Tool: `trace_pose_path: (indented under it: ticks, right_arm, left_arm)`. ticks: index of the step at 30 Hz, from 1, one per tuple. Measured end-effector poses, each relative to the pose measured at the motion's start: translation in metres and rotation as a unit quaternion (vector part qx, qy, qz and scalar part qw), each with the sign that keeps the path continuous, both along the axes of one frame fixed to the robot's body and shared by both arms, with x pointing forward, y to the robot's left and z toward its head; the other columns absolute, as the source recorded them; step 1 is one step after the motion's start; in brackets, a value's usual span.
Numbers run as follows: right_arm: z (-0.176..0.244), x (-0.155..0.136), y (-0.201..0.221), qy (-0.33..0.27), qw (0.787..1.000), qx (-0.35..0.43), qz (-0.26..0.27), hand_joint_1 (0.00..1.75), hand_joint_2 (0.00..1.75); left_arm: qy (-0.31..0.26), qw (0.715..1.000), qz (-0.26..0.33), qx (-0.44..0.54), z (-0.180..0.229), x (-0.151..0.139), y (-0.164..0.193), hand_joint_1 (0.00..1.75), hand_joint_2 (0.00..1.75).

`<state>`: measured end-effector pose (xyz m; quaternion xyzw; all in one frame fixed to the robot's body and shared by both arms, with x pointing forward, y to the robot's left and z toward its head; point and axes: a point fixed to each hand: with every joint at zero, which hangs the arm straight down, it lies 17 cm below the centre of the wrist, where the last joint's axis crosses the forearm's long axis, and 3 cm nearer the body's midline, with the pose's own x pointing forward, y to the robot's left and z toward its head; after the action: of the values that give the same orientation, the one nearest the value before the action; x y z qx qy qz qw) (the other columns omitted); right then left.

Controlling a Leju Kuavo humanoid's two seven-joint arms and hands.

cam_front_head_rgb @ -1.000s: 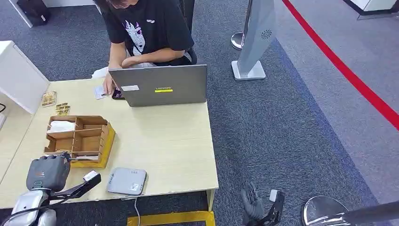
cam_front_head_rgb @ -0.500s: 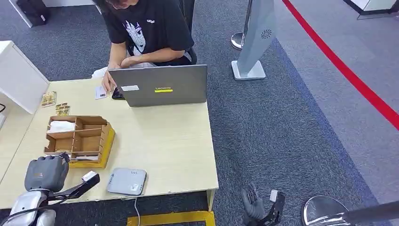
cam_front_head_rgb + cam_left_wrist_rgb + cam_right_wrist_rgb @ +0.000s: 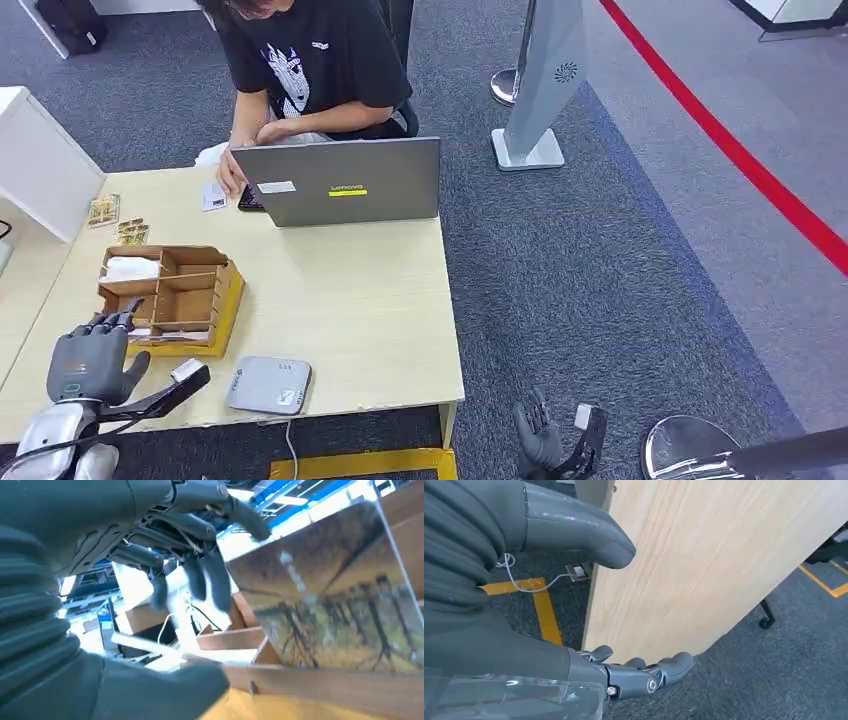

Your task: Pass the card to the sensor for recognition and then transmit it.

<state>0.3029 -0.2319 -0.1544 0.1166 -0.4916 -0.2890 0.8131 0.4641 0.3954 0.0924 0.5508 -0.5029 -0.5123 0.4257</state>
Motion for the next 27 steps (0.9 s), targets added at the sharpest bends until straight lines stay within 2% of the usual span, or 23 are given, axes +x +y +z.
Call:
trace_pose_path:
  ticks: [14,27]
  right_arm:
    - [-0.001,-0.001,-0.002,0.001,1.000,0.001,-0.003,0.00,1.75]
    - [-0.003,-0.007,-0.009,0.002,1.000,0.006,-0.024,0.00,1.75]
  left_arm:
    - [-0.016,1.000,-0.005,0.001,0.012,0.000,-0.005,0.00,1.75]
    - [-0.003,1.000,-0.015,0.009,-0.008,-0.041,-0.002,0.00,1.75]
